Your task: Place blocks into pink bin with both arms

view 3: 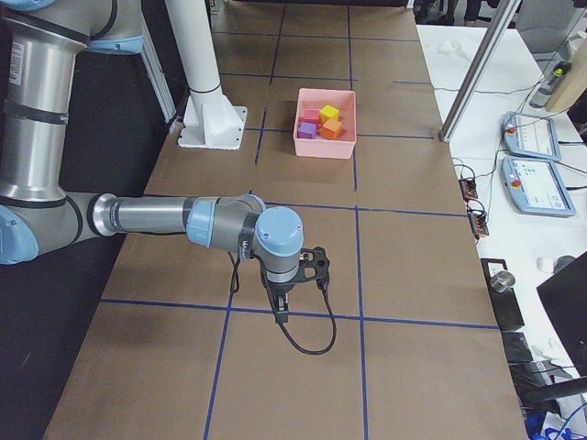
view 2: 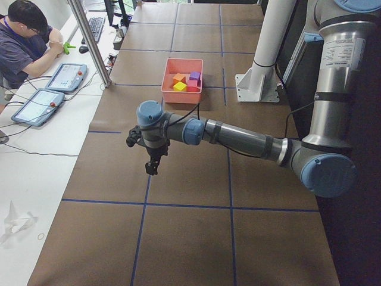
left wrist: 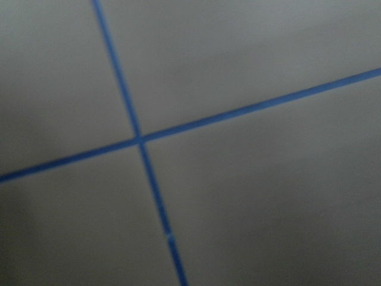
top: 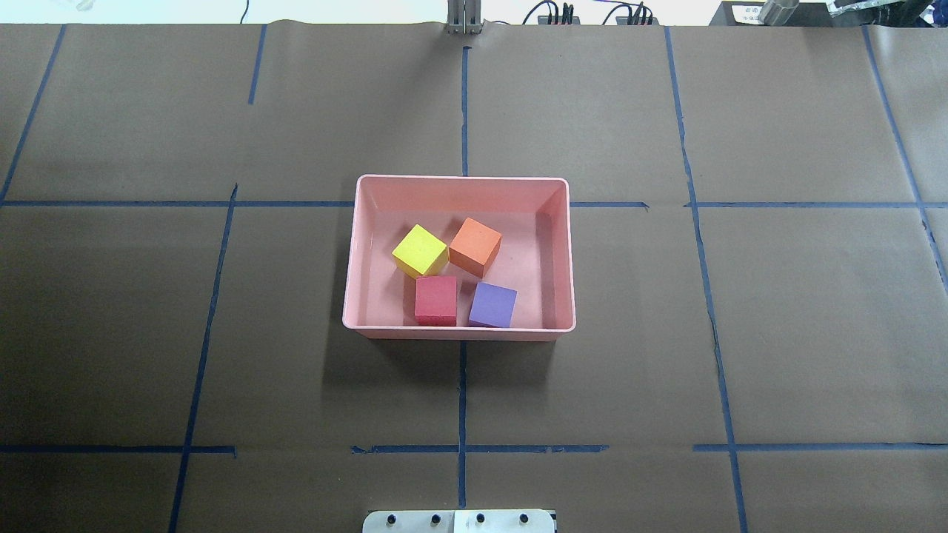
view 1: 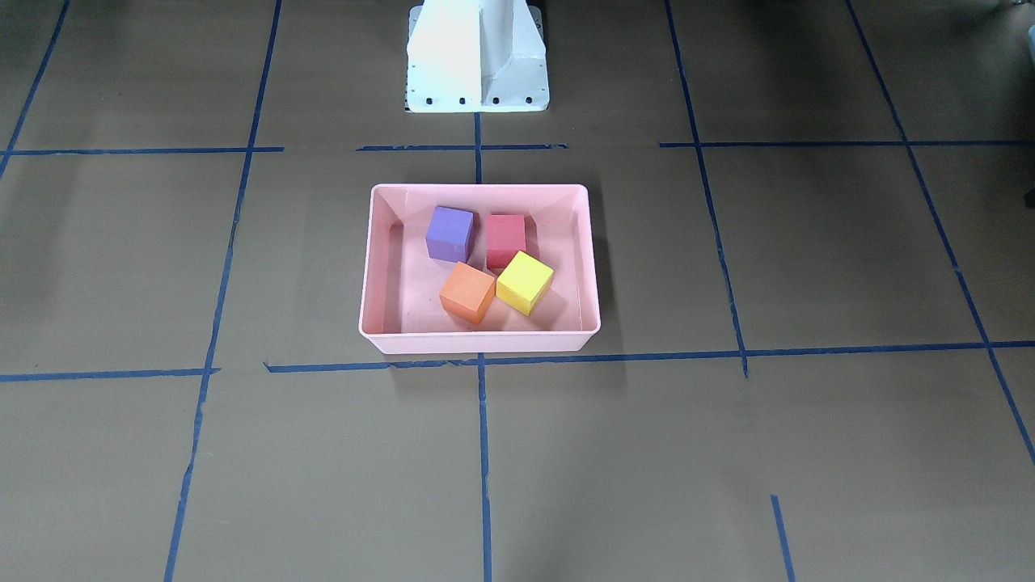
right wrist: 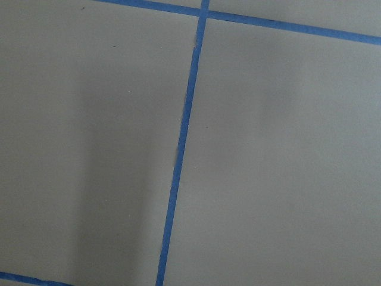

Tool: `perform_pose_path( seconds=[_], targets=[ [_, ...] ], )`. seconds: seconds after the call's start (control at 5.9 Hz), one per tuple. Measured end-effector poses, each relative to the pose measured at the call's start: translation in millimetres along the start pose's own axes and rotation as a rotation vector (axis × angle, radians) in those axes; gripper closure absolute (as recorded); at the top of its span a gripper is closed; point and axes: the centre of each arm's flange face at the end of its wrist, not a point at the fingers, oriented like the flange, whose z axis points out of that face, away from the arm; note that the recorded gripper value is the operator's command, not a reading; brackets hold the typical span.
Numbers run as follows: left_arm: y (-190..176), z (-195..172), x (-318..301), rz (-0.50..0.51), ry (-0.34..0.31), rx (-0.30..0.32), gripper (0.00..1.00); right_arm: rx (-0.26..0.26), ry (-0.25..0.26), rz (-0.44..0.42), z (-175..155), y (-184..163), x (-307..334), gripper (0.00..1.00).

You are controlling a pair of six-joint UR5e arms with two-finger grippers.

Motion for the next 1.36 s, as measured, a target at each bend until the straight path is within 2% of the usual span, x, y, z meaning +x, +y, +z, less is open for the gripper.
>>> perform_pose_path(
  seconds=[0.34, 1.36],
  targets=[
    [38, 12, -19, -0.052, 0.003, -0.028, 0.0, 0.001, -0.002, 0.024, 0, 1, 0, 0.0],
    [67, 21, -28, -0.09, -0.003, -0.058, 0.0, 0.0, -0.004, 0.026, 1, 1, 1, 0.0]
  ],
)
